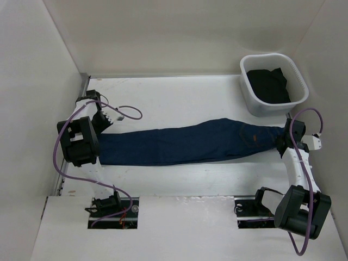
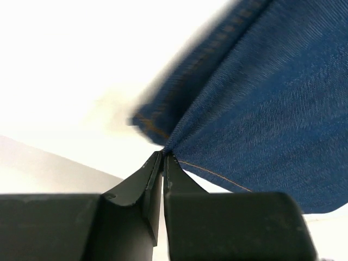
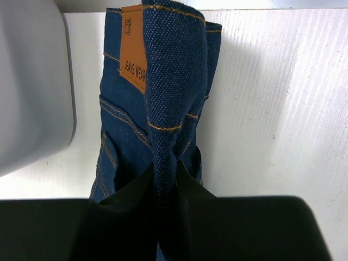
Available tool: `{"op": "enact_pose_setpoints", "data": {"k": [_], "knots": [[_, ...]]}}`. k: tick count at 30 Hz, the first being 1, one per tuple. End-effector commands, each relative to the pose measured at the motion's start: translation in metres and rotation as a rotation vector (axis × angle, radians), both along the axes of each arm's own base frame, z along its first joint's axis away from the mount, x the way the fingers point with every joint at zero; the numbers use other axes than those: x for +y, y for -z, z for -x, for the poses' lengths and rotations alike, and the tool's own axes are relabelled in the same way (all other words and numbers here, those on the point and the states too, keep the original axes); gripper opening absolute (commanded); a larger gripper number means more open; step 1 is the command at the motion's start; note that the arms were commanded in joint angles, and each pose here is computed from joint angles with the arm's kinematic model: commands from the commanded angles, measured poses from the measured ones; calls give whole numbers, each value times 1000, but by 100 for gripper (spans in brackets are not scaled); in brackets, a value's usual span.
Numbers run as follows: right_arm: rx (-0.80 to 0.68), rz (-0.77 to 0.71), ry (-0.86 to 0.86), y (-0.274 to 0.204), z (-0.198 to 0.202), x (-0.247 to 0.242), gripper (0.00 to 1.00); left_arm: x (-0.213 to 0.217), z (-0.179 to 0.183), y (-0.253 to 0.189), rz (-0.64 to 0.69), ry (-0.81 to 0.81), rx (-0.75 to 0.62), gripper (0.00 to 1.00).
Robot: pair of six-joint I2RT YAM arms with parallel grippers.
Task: Fold and stack the trousers
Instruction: Fold the trousers
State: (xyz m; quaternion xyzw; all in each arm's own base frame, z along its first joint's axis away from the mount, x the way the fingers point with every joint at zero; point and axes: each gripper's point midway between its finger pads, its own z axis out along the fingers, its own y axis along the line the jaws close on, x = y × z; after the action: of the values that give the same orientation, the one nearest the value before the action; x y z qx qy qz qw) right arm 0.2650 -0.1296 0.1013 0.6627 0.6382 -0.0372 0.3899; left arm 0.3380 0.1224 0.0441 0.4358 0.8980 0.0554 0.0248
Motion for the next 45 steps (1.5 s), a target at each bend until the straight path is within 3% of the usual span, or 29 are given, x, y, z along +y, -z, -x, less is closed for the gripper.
{"op": "enact_pose_setpoints", "data": {"k": [1, 5, 9, 15, 21, 25, 27, 29, 32, 34, 38, 40, 45], "knots": [[-60, 48, 21, -13, -5, -11, 16, 18, -39, -48, -79, -20, -202, 0], [-51, 59, 12, -12, -2, -11, 16, 18, -39, -56, -84, -13, -215, 0], [-45, 66, 9, -12, -1, -13, 17, 21, -26, -37, -107, -6, -135, 0], [-53, 98, -69, -21, -6, -11, 47, 26, -30, -18, -129, -35, -137, 12], [97, 69, -194, -14, 7, 8, 59, 37, -35, -24, -149, -56, -169, 16], [89, -21, -201, 0, 15, 35, 66, 61, -36, -21, -182, -106, -168, 15], [80, -72, -203, 9, 15, 52, 66, 70, -37, -22, -190, -123, -174, 15], [82, -114, -185, 17, 17, 67, 60, 73, -39, -24, -193, -130, -185, 16], [118, -132, -129, 29, 24, 75, 30, 73, -43, -35, -197, -131, -224, 20], [143, -143, -107, 37, 29, 75, 24, 74, -45, -48, -211, -130, -256, 20], [162, -162, -29, 44, 43, 63, 26, 68, -53, -84, -209, -114, -345, 24], [162, -170, 29, 43, 54, 56, 33, 61, -57, -98, -206, -95, -374, 26], [164, -144, 115, 39, 66, 37, 41, 21, -61, -106, -161, -5, -378, 31]]}}
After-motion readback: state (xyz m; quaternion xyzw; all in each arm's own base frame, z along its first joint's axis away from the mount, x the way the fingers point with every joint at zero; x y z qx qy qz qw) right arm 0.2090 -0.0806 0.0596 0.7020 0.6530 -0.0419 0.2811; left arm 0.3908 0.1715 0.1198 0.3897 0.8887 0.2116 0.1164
